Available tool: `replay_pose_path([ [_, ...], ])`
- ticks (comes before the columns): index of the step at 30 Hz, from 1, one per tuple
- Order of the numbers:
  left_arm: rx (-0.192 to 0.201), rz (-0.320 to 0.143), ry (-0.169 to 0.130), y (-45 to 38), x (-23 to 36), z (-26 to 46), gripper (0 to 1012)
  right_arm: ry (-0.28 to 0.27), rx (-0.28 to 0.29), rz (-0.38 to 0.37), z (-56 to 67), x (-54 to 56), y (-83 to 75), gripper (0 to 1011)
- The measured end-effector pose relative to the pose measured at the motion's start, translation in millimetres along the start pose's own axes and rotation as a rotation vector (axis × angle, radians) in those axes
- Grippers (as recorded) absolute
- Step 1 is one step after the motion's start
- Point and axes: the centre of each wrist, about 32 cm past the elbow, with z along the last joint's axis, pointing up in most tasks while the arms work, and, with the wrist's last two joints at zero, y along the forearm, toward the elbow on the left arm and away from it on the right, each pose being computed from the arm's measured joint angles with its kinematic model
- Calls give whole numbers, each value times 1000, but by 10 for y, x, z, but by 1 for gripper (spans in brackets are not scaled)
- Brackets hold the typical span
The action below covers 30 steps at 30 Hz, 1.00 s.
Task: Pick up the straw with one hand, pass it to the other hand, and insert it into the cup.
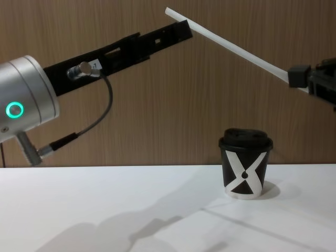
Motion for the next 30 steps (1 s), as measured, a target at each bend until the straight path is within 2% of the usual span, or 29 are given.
replay_pose_path([
  [17,-27,-13,100,-221,81,-75,1003,0,0,0,0,0,0,0],
  [30,-28,-34,151,-382,106,-129,1003,0,0,0,0,0,0,0],
])
